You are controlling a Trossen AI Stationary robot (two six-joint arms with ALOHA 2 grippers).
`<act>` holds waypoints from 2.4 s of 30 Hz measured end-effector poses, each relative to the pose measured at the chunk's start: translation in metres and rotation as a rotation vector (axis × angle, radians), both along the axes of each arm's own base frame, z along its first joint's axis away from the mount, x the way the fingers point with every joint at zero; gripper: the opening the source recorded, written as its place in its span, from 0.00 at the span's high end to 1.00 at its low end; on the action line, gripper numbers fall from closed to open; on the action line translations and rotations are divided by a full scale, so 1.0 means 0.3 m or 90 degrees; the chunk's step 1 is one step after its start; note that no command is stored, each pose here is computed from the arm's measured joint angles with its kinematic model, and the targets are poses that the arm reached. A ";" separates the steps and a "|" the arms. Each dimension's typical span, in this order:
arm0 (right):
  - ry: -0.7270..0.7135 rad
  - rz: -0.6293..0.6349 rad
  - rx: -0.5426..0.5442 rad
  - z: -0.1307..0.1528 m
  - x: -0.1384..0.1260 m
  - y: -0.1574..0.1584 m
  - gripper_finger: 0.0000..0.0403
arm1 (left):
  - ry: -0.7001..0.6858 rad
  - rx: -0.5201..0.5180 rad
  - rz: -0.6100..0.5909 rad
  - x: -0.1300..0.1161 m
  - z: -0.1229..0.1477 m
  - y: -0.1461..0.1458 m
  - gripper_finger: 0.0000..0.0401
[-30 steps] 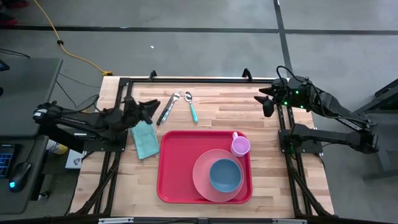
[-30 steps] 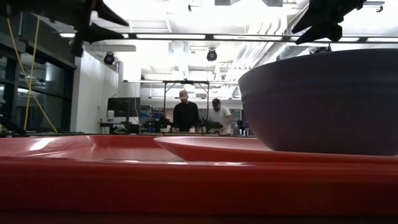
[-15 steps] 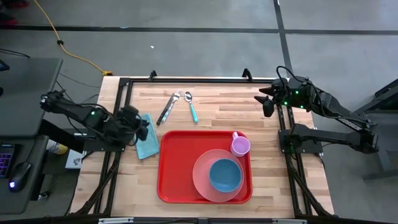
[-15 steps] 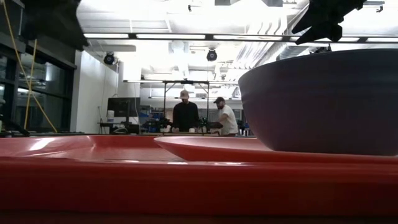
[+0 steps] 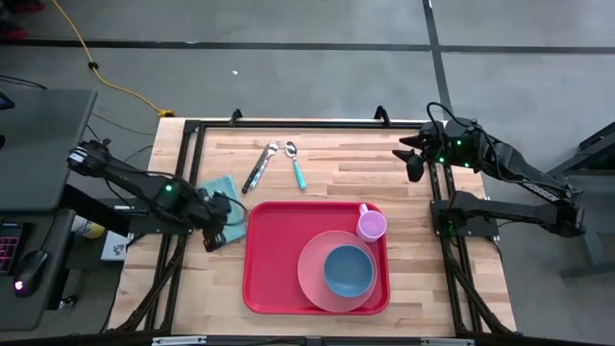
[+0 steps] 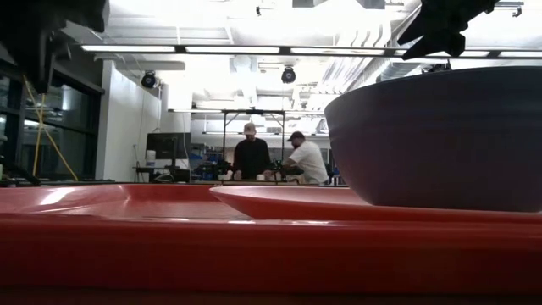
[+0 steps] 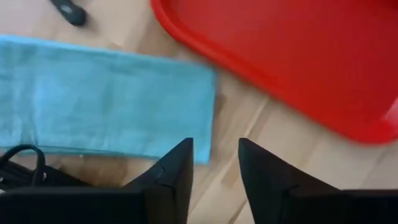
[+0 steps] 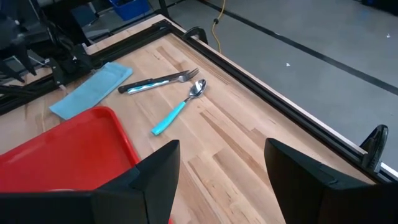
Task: Set up tray
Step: Put the blue napkin on the red tray to the left of the pink plate
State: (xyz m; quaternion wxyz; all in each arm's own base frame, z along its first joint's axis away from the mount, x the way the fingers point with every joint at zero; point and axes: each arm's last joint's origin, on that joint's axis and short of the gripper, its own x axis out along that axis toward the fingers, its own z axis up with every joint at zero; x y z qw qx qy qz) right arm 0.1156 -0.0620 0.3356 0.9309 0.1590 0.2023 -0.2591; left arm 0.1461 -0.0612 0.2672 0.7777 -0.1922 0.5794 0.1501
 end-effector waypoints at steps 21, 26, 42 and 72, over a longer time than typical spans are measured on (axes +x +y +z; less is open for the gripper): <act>0.009 0.028 -0.007 -0.002 0.000 0.003 0.47 | 0.086 0.126 -0.220 0.072 -0.131 -0.166 0.39; 0.011 0.030 -0.010 -0.002 0.000 0.003 0.47 | 0.118 0.156 -0.224 0.087 -0.184 -0.211 0.39; 0.011 0.033 -0.011 -0.002 0.000 0.003 0.47 | 0.173 0.210 -0.148 0.149 -0.335 -0.272 0.39; 0.010 0.042 -0.012 -0.002 0.001 0.004 0.47 | 0.196 0.274 -0.078 0.117 -0.433 -0.240 0.39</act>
